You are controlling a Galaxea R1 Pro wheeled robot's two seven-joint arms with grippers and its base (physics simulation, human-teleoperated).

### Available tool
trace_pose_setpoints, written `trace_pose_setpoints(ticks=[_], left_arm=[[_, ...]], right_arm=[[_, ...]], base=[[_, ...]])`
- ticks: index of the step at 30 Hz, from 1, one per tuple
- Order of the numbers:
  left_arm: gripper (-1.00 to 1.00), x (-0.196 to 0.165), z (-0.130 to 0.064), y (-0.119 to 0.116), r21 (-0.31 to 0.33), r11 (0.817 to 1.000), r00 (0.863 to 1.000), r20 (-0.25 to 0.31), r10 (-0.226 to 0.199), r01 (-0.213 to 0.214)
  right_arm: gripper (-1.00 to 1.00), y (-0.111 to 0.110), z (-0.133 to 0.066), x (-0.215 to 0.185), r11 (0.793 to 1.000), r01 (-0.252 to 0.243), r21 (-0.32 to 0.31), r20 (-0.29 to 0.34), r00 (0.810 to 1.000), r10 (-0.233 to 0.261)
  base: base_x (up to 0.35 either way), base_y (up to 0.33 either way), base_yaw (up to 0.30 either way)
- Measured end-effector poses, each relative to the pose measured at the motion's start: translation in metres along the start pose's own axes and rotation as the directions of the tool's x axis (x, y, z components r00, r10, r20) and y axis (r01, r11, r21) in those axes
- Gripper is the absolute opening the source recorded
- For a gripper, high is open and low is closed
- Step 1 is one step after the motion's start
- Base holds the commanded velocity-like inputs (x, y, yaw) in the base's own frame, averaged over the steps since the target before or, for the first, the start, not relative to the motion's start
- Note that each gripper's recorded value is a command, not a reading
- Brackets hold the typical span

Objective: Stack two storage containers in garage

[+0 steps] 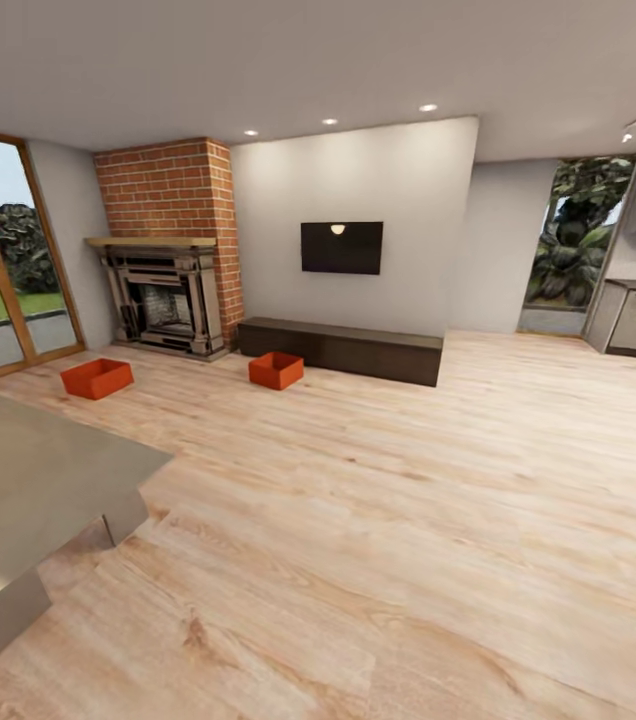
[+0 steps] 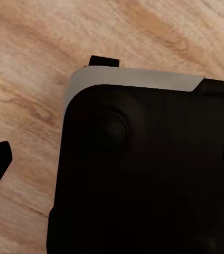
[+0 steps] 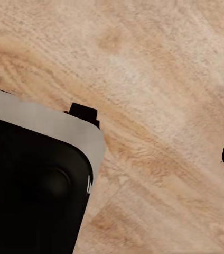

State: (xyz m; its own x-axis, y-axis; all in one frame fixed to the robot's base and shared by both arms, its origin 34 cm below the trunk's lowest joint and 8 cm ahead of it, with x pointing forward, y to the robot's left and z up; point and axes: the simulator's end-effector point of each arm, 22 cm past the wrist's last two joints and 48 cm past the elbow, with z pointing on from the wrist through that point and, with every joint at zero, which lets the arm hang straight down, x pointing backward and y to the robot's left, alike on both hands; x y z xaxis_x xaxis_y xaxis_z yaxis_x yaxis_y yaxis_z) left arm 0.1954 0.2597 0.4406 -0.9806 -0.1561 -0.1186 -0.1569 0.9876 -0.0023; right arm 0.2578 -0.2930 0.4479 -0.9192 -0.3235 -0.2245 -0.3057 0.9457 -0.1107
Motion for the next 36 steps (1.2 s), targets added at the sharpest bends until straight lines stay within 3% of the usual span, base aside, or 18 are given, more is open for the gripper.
trace_pose_setpoints(ticks=[36], left_arm=[[1.0, 0.0, 0.0, 0.0, 0.0, 1.0, 1.0, 0.0, 0.0, 0.0]], right_arm=[[1.0, -0.0018, 0.0, 0.0005, 1.0, -0.004, 0.004, -0.001, 1.0, 0.004]], base=[[0.323, 0.0, 0.0]])
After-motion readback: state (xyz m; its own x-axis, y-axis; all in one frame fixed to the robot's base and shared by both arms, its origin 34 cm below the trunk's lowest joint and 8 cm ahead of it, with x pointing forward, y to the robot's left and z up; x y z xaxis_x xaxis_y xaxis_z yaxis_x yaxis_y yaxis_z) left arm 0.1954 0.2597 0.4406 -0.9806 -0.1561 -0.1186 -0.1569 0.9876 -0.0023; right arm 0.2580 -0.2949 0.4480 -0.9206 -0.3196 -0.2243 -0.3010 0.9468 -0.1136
